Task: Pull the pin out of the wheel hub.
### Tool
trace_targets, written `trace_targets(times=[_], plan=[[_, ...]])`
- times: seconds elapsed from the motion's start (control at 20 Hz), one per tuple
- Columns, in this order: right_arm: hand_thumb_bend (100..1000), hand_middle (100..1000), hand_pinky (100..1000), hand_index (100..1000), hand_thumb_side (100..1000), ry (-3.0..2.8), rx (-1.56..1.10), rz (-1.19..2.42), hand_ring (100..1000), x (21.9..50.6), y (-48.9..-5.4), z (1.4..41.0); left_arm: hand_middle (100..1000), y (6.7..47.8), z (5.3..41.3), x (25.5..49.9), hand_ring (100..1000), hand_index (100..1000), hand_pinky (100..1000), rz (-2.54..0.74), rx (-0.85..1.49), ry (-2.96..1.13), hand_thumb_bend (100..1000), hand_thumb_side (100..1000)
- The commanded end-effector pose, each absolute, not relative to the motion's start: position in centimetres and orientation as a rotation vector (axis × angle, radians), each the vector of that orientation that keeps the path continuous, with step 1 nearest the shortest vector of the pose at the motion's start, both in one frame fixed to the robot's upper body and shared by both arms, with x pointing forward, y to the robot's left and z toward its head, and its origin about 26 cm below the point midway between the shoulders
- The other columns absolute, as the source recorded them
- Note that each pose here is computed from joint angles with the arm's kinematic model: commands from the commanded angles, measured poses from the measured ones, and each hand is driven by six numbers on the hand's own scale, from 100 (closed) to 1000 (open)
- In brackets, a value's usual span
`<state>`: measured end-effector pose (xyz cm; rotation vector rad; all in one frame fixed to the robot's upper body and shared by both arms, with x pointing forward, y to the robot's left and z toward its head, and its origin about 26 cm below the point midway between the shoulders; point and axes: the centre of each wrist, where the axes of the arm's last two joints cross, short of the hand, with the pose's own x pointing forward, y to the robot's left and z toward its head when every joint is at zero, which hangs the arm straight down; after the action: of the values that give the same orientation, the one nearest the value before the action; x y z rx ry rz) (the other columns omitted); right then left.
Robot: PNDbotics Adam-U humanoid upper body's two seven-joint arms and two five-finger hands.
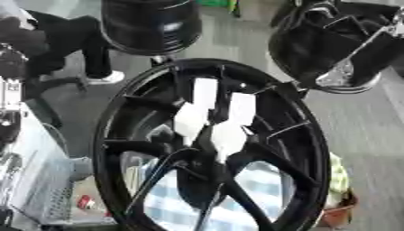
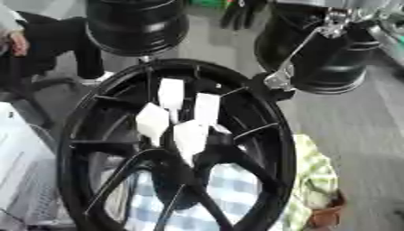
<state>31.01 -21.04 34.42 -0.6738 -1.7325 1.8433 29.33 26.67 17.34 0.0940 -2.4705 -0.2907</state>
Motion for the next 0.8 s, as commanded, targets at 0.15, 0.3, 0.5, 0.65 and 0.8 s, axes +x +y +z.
trace_targets(times=[0.15, 0.3, 0.5, 0.65, 0.8], plan=[[549, 679, 823, 804, 100, -1.745, -0.719, 1.824, 725, 30.3, -21.5, 35.6, 651, 27.0, 18.1, 29.1, 771, 819, 782, -0.314, 0.115, -2.496, 170, 556], [551, 678, 822, 804, 100, -1.742, -0.717, 1.821, 725, 30.3, -21.5, 35.6, 651, 27.0, 18.1, 29.1, 772, 819, 783, -0.316, 0.115, -2.495, 169, 556], [561, 677, 820, 803, 104, -1.731, -0.718, 1.804, 724, 30.4, -21.5, 35.5, 652, 26.9, 18.1, 29.1, 772, 819, 783, -0.317, 0.114, -2.495, 167, 557], [568, 677, 817, 805, 111, -1.695, -0.703, 1.793, 723, 30.9, -21.3, 35.1, 653, 26.9, 18.1, 29.1, 772, 819, 783, -0.319, 0.113, -2.495, 167, 556], [571, 678, 815, 808, 116, -1.639, -0.692, 1.775, 724, 31.6, -20.9, 34.6, 653, 26.9, 18.0, 29.1, 772, 819, 783, -0.321, 0.111, -2.493, 165, 558]])
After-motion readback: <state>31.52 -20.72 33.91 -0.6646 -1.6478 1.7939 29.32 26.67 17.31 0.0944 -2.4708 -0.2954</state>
